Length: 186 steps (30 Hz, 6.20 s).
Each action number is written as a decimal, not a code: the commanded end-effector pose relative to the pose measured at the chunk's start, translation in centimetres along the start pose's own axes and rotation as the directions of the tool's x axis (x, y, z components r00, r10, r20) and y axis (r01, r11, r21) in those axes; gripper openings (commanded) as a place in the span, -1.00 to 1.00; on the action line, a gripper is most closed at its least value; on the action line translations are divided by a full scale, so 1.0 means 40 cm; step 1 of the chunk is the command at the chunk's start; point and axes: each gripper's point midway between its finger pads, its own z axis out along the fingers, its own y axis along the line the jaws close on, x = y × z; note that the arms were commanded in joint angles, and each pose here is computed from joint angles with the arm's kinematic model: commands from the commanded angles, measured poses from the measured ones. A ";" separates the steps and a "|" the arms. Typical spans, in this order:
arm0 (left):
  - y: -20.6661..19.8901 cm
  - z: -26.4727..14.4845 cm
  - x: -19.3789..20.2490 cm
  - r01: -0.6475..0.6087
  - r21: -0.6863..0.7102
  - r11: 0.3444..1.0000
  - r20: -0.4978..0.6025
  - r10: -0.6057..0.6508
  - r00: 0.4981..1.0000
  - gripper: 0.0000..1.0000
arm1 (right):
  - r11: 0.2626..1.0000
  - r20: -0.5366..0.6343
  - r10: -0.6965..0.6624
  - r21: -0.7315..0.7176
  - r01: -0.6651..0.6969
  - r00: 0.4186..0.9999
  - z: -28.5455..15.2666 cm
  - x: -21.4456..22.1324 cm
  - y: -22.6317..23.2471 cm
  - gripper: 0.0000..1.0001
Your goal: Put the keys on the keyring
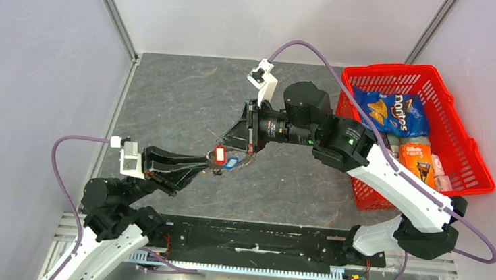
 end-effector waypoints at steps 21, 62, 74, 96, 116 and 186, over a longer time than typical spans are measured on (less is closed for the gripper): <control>-0.101 -0.008 -0.103 -0.048 0.146 0.988 0.085 0.036 0.996 -0.40 | 0.982 0.020 -0.068 -0.174 0.070 0.997 -0.068 -0.017 0.094 -1.00; -0.090 0.004 -0.049 -0.063 0.163 0.985 -0.035 0.069 0.997 -0.23 | 0.965 -0.050 -0.181 -0.202 0.167 0.982 -0.098 0.026 0.071 -1.00; -0.008 -0.001 0.026 -0.036 0.029 0.999 -0.092 0.038 0.995 -0.21 | 0.954 -0.087 -0.186 -0.254 0.159 0.979 -0.040 0.050 -0.009 -1.00; 0.023 0.025 0.066 0.002 0.041 0.999 -0.033 -0.001 0.999 -0.24 | 0.963 -0.060 -0.088 -0.260 0.070 0.994 -0.046 -0.007 0.030 -1.00; 0.048 0.001 0.071 0.037 -0.063 0.997 -0.066 -0.041 0.997 -0.25 | 0.994 -0.258 0.004 0.109 0.025 0.966 -0.024 0.251 -0.319 -0.27; 0.035 -0.027 0.081 0.045 -0.078 0.996 -0.115 -0.054 0.992 0.14 | 0.917 -0.310 0.363 0.284 -0.279 0.879 0.146 0.609 -0.701 -1.00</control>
